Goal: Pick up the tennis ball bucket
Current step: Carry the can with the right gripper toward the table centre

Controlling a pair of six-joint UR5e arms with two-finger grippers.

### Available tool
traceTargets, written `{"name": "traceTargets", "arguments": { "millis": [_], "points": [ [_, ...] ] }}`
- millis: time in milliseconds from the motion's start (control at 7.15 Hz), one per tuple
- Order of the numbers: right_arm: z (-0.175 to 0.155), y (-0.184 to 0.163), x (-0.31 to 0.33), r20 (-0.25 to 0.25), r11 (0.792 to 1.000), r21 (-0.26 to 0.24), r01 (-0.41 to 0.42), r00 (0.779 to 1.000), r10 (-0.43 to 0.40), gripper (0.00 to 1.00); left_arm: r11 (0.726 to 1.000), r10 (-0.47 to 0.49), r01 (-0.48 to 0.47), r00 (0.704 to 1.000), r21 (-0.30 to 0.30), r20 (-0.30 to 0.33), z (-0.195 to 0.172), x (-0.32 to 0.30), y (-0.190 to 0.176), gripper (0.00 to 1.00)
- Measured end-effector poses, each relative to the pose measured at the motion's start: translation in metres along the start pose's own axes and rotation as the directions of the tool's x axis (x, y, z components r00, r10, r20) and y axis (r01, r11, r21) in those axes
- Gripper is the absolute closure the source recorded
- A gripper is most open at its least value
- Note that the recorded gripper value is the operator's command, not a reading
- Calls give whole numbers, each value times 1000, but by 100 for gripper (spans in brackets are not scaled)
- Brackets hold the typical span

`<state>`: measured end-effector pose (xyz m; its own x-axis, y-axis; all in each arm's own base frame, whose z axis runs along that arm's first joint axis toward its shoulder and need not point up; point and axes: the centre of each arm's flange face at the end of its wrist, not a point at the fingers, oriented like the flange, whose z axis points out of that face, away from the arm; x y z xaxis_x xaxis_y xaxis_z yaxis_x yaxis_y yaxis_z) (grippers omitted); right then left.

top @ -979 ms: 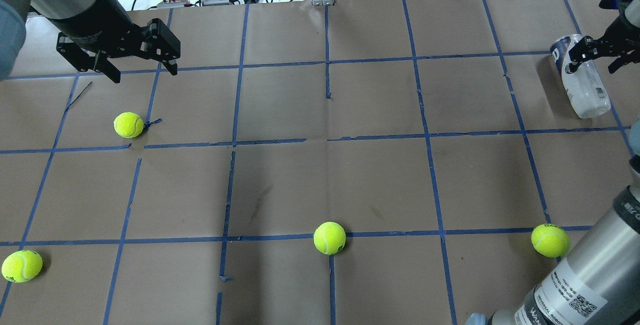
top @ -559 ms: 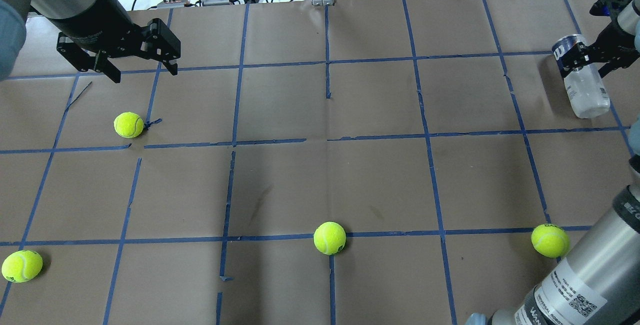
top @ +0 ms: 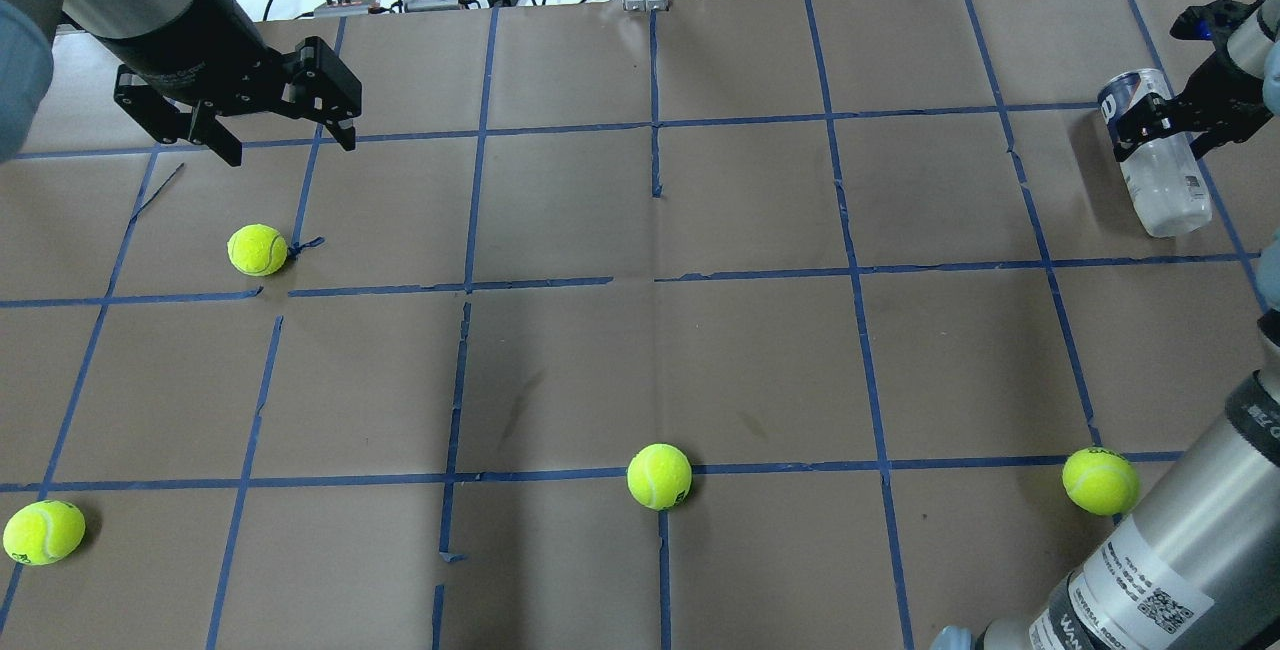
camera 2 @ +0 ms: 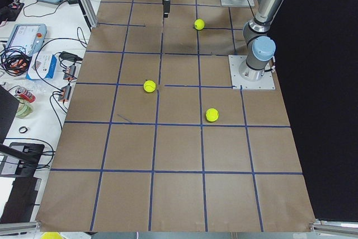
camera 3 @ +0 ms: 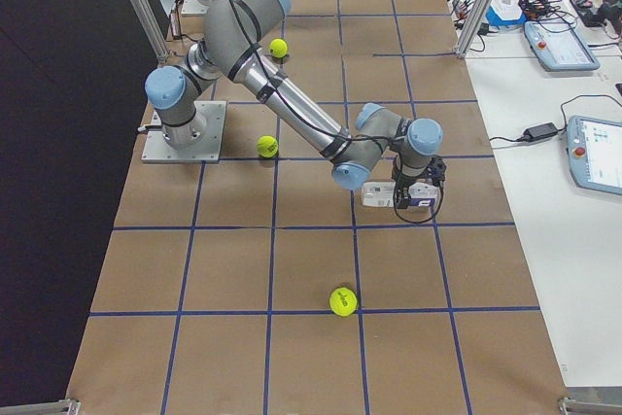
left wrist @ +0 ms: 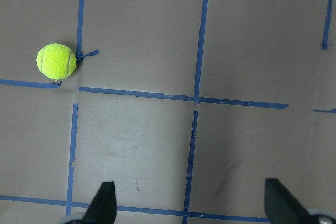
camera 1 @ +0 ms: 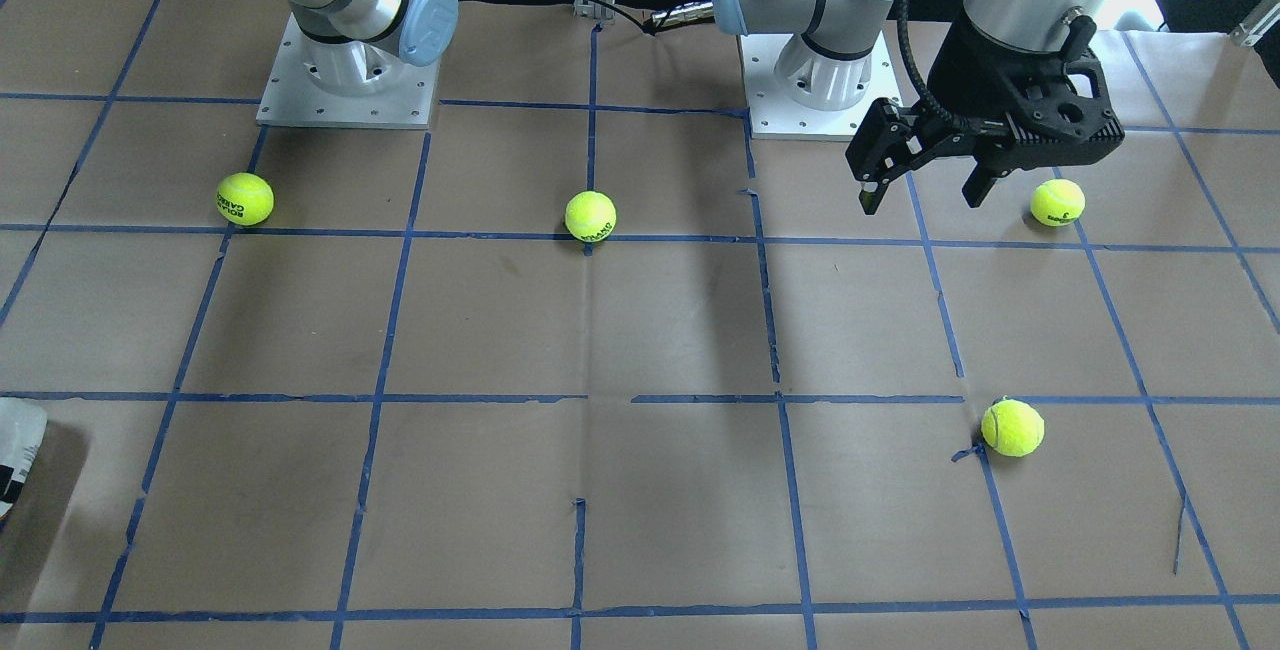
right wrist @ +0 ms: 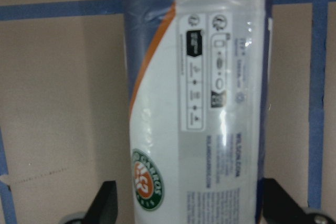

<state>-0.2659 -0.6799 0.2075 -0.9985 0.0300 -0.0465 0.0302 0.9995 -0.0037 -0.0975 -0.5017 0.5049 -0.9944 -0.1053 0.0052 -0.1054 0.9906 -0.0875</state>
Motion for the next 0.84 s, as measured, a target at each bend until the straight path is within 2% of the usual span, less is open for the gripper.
{"name": "traceTargets", "arguments": {
  "millis": [140, 280, 559, 699, 839],
  "points": [
    [0, 2, -1, 3, 1000, -4, 15, 1000, -15, 40, 1000, 0, 0, 1000, 0, -1, 0, 0, 0, 0],
    [-2, 3, -1, 5, 999, -7, 38, 999, -38, 43, 1000, 0, 0, 1000, -1, -2, 1, 1, -1, 0],
    [-21, 5, -12, 14, 995, 7, 97, 995, -97, 44, 1000, 0, 0, 1000, -1, -6, 1, 2, -3, 0],
    [-35, 7, -34, 39, 989, 25, 143, 989, -143, 44, 1000, 0, 0, 1000, -1, -5, 1, 3, -5, 0],
    [-46, 11, -70, 60, 974, 44, 222, 973, -225, 44, 1000, 1, -1, 1000, 0, -4, 1, 3, -6, 0]
  ]
}}
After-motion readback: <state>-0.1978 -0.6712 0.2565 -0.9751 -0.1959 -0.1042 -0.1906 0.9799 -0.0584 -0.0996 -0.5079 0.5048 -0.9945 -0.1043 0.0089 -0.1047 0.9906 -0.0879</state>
